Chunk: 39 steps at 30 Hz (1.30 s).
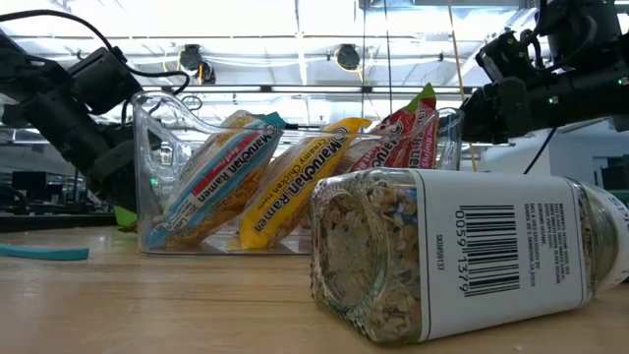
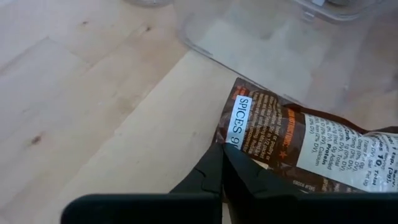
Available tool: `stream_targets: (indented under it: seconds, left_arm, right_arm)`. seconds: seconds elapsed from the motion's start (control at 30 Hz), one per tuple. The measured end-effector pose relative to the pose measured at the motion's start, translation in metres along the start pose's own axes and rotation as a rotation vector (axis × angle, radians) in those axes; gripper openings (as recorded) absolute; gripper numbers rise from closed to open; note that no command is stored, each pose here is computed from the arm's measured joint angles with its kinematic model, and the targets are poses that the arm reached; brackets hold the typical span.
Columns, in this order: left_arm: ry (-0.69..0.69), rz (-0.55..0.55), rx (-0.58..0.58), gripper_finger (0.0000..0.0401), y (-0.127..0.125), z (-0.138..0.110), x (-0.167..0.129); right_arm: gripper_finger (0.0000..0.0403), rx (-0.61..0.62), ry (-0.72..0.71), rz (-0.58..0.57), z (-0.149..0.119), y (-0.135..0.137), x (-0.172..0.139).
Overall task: Pick & Place Food Item
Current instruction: Put the orange seasoning packet into the middle transparent bin
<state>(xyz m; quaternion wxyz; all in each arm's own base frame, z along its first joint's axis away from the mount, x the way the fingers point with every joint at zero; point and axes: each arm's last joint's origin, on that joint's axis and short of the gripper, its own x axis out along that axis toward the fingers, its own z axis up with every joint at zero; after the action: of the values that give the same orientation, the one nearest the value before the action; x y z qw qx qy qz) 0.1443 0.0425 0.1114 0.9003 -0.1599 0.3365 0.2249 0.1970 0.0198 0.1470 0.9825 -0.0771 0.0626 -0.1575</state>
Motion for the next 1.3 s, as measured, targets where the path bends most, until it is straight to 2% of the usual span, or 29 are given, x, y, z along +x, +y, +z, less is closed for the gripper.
stream_targets:
  seconds: [0.3,0.67,0.9,1.03,1.17,1.3]
  left_arm:
    - [0.047,-0.029,0.05,0.0001,-0.006,0.019,-0.004]
    - [0.151,0.045,0.139,0.0001,-0.018,0.071,-0.03]
    - [0.192,0.109,0.187,0.0,-0.023,0.105,-0.06]
    - [0.167,0.118,0.195,0.0,-0.025,0.124,-0.084]
    - [0.087,0.118,0.196,0.0,-0.026,0.141,-0.112]
    - [-0.047,0.046,0.196,0.0,-0.031,0.158,-0.139]
  right_arm:
    - [0.0212,0.003,0.0,0.0,0.0,0.0,0.0]
    - [0.0212,0.01,0.007,0.003,-0.001,0.0,0.0]
    - [0.0212,0.021,0.013,0.004,-0.001,0.001,0.0]
    - [0.0212,0.021,0.013,0.004,-0.001,0.001,0.0]
    - [0.0212,0.02,0.013,0.004,-0.001,0.001,0.0]
    - [0.0212,-0.013,-0.004,0.024,0.0,0.001,0.0]
